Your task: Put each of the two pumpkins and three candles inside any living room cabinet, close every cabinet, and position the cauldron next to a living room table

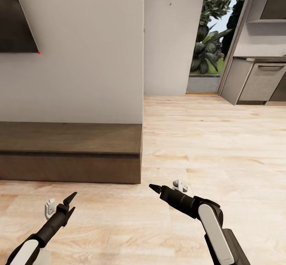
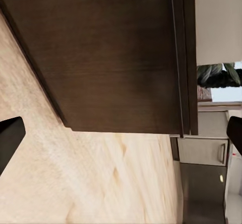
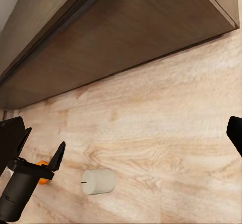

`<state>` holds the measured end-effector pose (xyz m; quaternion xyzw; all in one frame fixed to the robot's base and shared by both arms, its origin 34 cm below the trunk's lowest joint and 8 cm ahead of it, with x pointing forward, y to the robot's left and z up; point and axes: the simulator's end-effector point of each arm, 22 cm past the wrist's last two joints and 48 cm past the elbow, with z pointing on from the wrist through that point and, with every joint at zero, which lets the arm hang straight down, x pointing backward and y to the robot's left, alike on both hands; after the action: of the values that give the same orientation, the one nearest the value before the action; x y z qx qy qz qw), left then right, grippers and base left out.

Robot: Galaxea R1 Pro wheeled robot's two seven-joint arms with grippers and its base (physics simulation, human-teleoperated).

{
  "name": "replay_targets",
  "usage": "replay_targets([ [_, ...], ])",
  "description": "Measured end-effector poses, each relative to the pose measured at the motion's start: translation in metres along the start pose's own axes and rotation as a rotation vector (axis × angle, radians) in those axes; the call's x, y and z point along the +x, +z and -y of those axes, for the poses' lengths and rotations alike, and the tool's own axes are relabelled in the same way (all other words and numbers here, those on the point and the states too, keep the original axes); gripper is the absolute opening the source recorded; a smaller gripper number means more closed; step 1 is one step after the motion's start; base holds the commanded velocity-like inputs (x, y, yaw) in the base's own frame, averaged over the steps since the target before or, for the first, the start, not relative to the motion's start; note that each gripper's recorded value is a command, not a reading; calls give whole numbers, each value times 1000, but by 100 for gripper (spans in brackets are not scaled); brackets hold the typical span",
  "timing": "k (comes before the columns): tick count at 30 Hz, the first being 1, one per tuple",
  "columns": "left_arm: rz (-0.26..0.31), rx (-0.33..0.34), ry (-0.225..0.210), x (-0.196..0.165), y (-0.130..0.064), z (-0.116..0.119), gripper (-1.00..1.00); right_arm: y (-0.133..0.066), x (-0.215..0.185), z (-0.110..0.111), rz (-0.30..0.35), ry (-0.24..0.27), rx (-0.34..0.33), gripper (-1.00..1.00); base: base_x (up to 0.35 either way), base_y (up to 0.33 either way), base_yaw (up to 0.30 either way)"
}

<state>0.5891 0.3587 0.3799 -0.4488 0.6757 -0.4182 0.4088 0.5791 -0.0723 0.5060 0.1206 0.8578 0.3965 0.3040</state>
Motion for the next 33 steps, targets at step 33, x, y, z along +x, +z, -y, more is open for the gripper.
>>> replay_targets([
  [33, 2, -5, 2, 0, 0, -1, 100, 0, 0, 0, 0, 0, 0, 100, 228, -41, 0],
])
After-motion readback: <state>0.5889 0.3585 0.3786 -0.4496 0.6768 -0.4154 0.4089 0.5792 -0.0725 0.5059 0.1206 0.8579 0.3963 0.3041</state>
